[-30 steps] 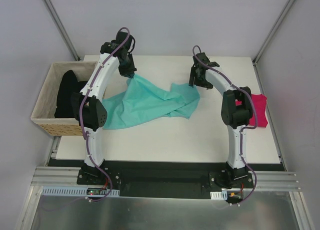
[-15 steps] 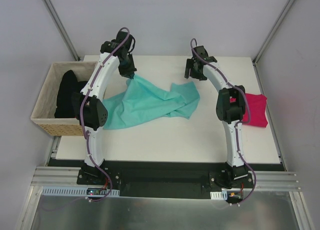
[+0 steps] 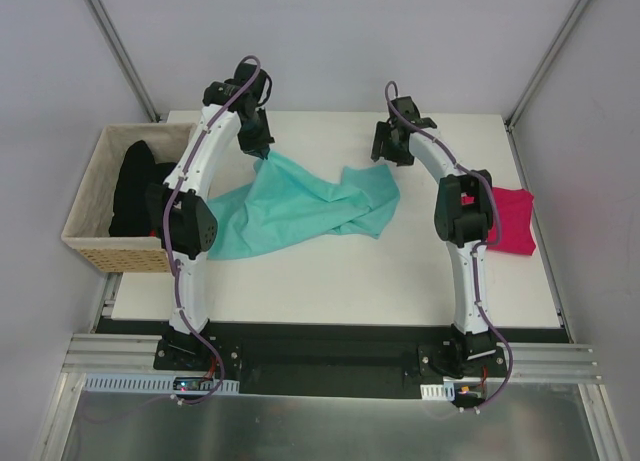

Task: Fold and stack the t-shirts
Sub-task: Flatten out the tshirt

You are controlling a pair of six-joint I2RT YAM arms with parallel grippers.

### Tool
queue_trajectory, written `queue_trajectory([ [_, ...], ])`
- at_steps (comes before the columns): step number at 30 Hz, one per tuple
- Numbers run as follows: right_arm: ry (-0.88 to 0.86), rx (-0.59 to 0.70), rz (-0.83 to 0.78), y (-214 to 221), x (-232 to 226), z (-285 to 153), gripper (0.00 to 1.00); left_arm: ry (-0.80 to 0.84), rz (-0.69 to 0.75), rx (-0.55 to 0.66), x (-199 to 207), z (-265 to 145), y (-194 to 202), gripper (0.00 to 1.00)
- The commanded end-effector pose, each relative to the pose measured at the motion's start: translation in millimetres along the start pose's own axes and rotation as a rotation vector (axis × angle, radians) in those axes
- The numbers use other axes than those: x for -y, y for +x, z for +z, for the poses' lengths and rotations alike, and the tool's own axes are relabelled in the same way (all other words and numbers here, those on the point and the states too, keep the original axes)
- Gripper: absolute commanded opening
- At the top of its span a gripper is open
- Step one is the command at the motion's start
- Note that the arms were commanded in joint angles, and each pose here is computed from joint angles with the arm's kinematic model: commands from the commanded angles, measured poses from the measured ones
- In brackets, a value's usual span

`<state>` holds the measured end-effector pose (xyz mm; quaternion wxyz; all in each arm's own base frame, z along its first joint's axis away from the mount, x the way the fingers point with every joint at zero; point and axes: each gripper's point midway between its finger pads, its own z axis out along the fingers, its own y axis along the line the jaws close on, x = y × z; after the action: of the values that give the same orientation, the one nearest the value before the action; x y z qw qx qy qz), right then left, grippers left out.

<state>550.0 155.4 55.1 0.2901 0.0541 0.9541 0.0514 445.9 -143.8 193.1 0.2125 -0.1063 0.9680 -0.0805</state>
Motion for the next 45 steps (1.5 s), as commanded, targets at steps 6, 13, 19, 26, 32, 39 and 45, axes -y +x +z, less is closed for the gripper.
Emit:
queue_trajectory([
  [6,-0.078,0.015,0.067,-8,-8,5,0.65,-0.009,-0.019,-0.004,-2,-6,-1,0.0],
  [13,-0.134,-0.012,0.12,-7,-11,11,0.62,-0.016,-0.034,-0.011,-2,-4,-1,0.0],
  [19,-0.185,-0.024,0.175,-9,-15,14,0.6,-0.021,-0.044,-0.01,-3,-5,-2,0.0],
  [26,-0.221,-0.034,0.21,-12,-20,19,0.23,-0.039,-0.059,-0.021,-7,-4,0,0.0],
  [32,-0.216,-0.013,0.225,-23,-11,8,0.01,-0.041,-0.063,-0.015,-7,-4,-2,0.0],
  [39,-0.2,0.08,0.21,-56,6,-29,0.01,-0.017,-0.062,0.017,-2,-11,-10,0.0],
  [45,-0.184,0.169,0.189,-83,16,-73,0.01,-0.003,-0.058,0.076,-1,-27,-20,0.0],
])
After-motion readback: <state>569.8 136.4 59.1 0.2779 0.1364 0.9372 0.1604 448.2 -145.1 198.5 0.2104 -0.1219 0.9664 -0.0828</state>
